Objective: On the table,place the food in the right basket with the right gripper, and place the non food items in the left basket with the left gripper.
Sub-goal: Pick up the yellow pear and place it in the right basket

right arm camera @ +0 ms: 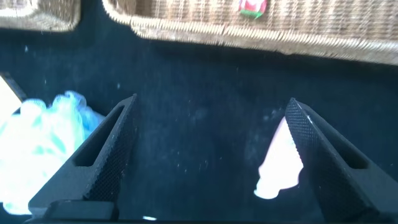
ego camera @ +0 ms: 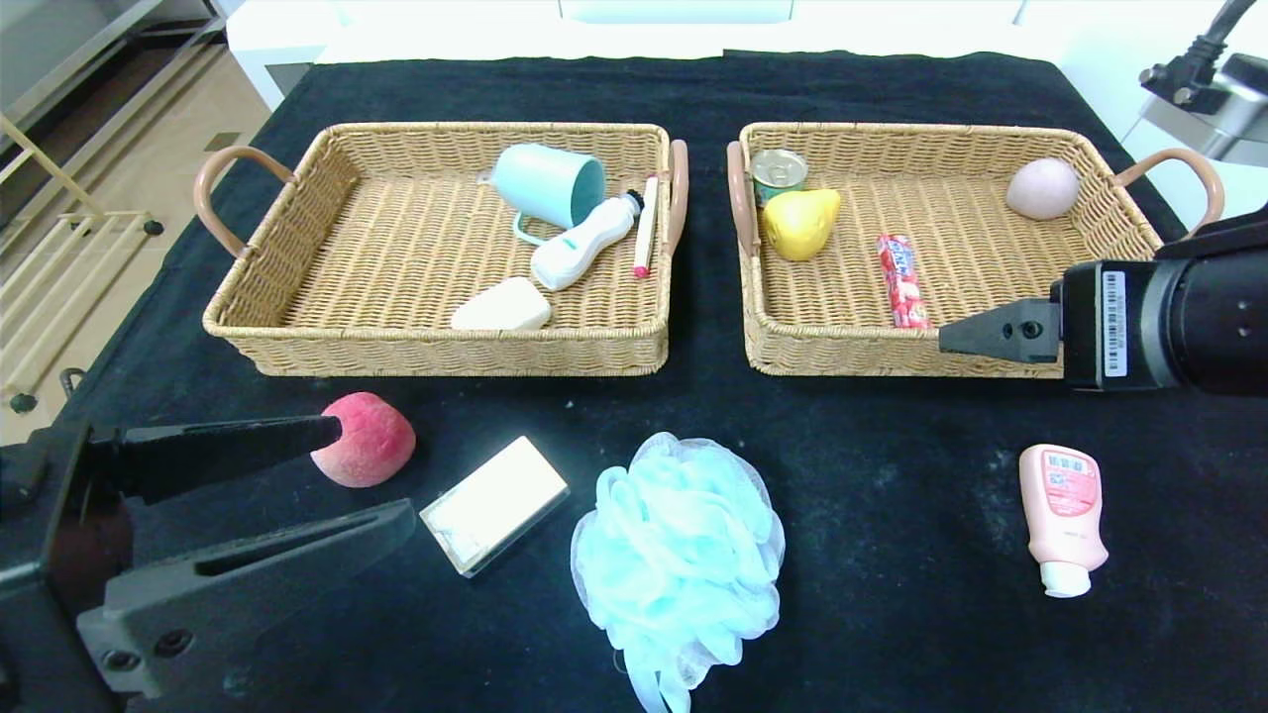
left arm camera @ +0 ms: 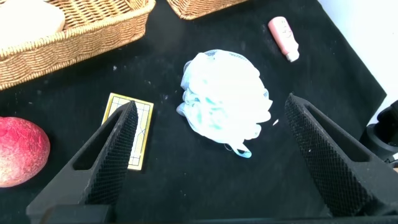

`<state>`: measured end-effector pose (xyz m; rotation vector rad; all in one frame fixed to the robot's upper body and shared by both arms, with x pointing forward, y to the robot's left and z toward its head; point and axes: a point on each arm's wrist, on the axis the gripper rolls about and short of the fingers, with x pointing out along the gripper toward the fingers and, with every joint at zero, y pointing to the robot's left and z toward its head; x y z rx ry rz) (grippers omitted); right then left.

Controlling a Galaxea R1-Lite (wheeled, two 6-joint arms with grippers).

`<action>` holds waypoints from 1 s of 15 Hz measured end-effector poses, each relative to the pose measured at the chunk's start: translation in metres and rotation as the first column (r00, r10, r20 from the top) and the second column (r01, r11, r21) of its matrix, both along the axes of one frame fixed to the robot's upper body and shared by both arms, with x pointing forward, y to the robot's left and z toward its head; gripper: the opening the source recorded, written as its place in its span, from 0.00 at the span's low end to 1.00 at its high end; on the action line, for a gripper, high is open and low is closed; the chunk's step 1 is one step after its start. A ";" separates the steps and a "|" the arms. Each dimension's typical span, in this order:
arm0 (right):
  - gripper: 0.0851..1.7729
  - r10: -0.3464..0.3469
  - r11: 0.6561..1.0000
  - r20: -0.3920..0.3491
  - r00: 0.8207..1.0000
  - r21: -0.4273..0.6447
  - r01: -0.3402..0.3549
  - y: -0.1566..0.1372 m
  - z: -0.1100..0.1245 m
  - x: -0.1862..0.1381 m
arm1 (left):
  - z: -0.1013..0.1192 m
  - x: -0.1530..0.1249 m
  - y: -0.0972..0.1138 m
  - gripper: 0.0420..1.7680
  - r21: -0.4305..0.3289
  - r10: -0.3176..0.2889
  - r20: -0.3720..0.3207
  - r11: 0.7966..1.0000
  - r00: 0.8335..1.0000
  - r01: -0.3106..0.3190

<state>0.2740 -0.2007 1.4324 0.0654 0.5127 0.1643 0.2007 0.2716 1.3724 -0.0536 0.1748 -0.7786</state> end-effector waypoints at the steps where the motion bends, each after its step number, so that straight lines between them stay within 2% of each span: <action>1: 0.96 0.004 1.000 -0.006 1.000 0.003 -0.004 0.001 -0.002 -0.001 | 0.000 0.000 0.000 0.97 0.002 0.000 0.001 1.000 1.000 0.000; 7: 0.96 0.040 0.999 -0.028 0.999 0.030 -0.039 0.005 -0.006 -0.010 | -0.002 -0.001 0.000 0.97 0.016 -0.010 -0.003 1.000 1.000 0.010; 11: 0.96 0.044 0.999 -0.028 0.999 0.033 -0.043 0.004 -0.006 -0.013 | -0.006 -0.003 -0.004 0.97 0.036 -0.042 -0.031 0.998 0.999 0.043; 13: 0.96 0.030 0.999 -0.036 0.999 0.025 -0.030 0.001 -0.009 -0.013 | -0.006 -0.003 -0.005 0.97 0.042 -0.036 -0.032 0.998 0.999 0.037; 15: 0.96 -0.012 1.000 -0.051 0.999 0.011 0.012 -0.008 -0.014 -0.009 | -0.006 -0.003 -0.005 0.97 0.043 -0.036 -0.029 0.998 0.999 0.037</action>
